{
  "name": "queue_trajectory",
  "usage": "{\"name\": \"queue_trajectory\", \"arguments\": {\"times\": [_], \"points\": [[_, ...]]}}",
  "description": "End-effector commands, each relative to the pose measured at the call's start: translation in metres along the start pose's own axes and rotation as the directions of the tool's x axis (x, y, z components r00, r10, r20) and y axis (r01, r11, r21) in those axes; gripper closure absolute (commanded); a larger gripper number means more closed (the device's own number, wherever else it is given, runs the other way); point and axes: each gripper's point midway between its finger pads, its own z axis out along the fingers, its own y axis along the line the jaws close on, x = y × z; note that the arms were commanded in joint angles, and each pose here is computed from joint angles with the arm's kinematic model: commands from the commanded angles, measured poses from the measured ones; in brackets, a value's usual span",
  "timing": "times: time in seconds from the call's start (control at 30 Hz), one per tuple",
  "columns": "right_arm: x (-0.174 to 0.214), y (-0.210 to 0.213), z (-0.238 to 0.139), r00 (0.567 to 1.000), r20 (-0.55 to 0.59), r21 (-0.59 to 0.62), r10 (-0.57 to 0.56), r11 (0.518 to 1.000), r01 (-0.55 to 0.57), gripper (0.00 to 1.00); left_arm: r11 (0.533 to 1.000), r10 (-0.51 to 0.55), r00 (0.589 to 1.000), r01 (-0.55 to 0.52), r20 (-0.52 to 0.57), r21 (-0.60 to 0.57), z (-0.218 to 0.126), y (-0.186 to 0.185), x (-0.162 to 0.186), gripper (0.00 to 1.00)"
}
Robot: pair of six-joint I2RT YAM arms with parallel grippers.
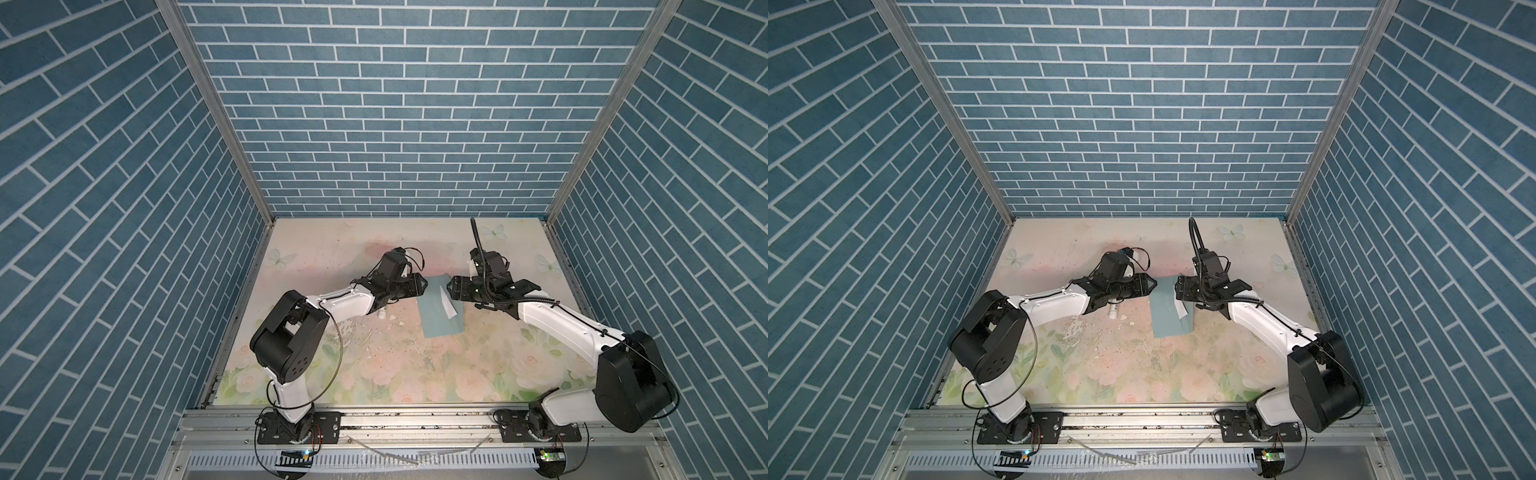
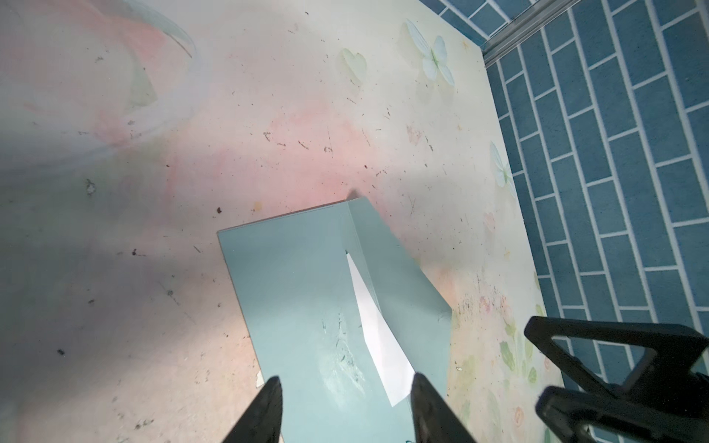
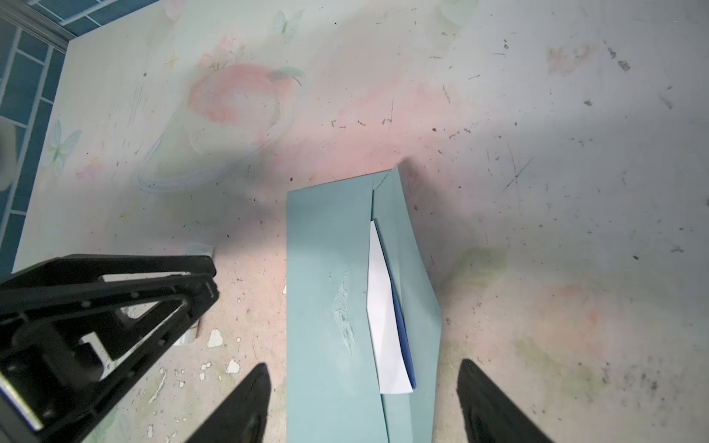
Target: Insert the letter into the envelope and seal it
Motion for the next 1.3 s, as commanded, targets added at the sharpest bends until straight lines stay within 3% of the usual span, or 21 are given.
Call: {"name": "queue_trajectory", "arguments": {"times": [0.0, 0.27, 0.4, 0.57, 1.0, 1.27], "points": [[0.002, -0.004, 0.001, 0.999, -0.039, 0.043, -0.001, 0.999, 0.003, 0.23, 1.0, 0.003, 1.0, -0.003, -0.01, 0.0, 0.001, 0.0, 0.004, 0.45], [-0.001, 0.009, 0.012, 0.998, -0.058, -0.007, 0.035, 0.999, -0.035, 0.25, 0.999, -0.033, 0.998, 0.034, -0.047, 0.009, 0.016, 0.005, 0.016, 0.47], [0.004, 0.015, 0.024, 0.995, -0.099, -0.028, 0.033, 0.999, -0.036, 0.31, 0.999, -0.044, 0.997, 0.045, -0.057, 0.007, 0.021, 0.008, 0.021, 0.47], [0.007, 0.014, 0.037, 0.991, -0.128, -0.016, 0.035, 0.999, -0.037, 0.4, 0.999, -0.052, 0.996, 0.052, -0.071, 0.001, 0.025, 0.01, 0.026, 0.48], [0.036, -0.003, 0.067, 0.967, -0.248, 0.061, 0.052, 0.997, -0.038, 0.42, 0.998, -0.069, 0.992, 0.068, -0.104, -0.014, 0.034, 0.019, 0.044, 0.49], [0.049, -0.007, 0.075, 0.954, -0.293, 0.066, 0.067, 0.997, -0.05, 0.51, 0.997, -0.074, 0.989, 0.071, -0.126, -0.029, 0.037, 0.024, 0.055, 0.5]]}}
